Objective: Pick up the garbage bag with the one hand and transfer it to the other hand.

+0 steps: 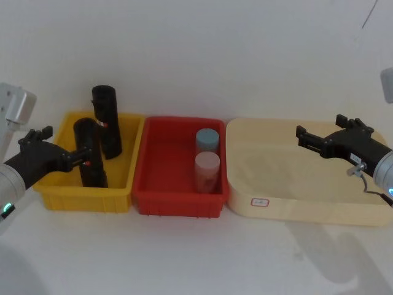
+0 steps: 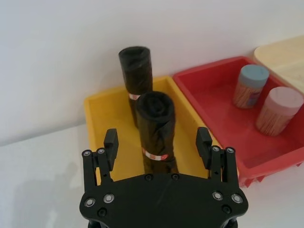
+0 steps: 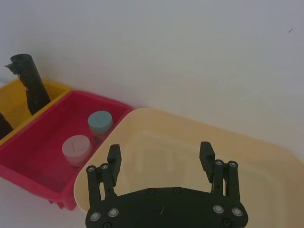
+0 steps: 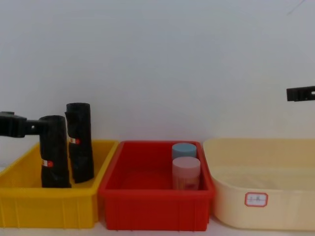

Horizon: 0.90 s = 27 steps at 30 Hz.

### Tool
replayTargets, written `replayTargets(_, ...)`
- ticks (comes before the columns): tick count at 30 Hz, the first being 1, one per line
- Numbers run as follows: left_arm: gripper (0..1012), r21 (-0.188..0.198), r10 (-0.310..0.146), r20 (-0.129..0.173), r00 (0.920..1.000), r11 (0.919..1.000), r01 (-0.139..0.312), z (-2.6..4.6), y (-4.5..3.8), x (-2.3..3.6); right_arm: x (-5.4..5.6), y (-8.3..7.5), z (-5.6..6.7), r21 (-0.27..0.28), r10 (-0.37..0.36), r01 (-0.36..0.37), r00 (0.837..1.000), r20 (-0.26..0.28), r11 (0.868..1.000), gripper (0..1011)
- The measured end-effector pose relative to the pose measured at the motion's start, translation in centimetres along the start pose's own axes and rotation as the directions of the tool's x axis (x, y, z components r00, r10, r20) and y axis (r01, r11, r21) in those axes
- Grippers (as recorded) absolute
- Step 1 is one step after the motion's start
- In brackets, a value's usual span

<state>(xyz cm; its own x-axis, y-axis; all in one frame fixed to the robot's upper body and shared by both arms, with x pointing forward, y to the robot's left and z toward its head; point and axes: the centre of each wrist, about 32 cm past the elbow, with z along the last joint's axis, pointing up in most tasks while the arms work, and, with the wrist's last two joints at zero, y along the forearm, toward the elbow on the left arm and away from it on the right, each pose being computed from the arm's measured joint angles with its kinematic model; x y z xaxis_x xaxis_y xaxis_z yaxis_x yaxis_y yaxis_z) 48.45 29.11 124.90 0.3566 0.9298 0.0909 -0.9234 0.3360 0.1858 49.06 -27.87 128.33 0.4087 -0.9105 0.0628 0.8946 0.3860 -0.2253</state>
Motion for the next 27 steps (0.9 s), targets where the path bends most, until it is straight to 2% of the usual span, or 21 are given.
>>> replayTargets(2, 1000, 0.013, 0.001, -0.004, 1.0000, 0.9999, 0.000, -0.19, -0.28, 0.45, 0.0, 0.1, 0.0, -0.001, 0.000, 0.000, 1.000, 0.001, 1.000, 1010)
replayTargets(5, 1000, 0.022, 0.001, -0.007, 1.0000, 0.9998, -0.001, -0.30, -0.42, 0.73, 0.0, 0.2, 0.0, -0.002, 0.001, -0.001, 1.000, 0.000, 1.000, 1010)
replayTargets(7, 1000, 0.035, 0.000, -0.010, 0.9999, 0.9994, 0.000, -0.47, -0.65, 1.21, -0.1, 0.4, 0.1, -0.007, 0.005, -0.005, 1.000, -0.002, 1.000, 1010)
replayTargets(16, 1000, 0.057, -0.009, -0.023, 0.9997, 0.9983, 0.011, -0.77, -1.36, 2.44, -0.2, 0.9, 0.2, -0.017, 0.017, -0.017, 1.000, -0.007, 1.000, 1010)
replayTargets(23, 1000, 0.050, -0.056, -0.026, 0.9981, 0.9971, 0.057, -0.97, -2.29, 3.08, -0.4, 1.2, 0.3, -0.012, 0.014, -0.014, 1.000, -0.007, 1.000, 1010)
replayTargets(27, 1000, 0.036, -0.104, -0.023, 0.9943, 0.9938, 0.105, -1.13, -3.25, 3.24, -0.5, 1.3, 0.3, -0.004, 0.006, -0.006, 1.000, -0.009, 1.000, 1010)
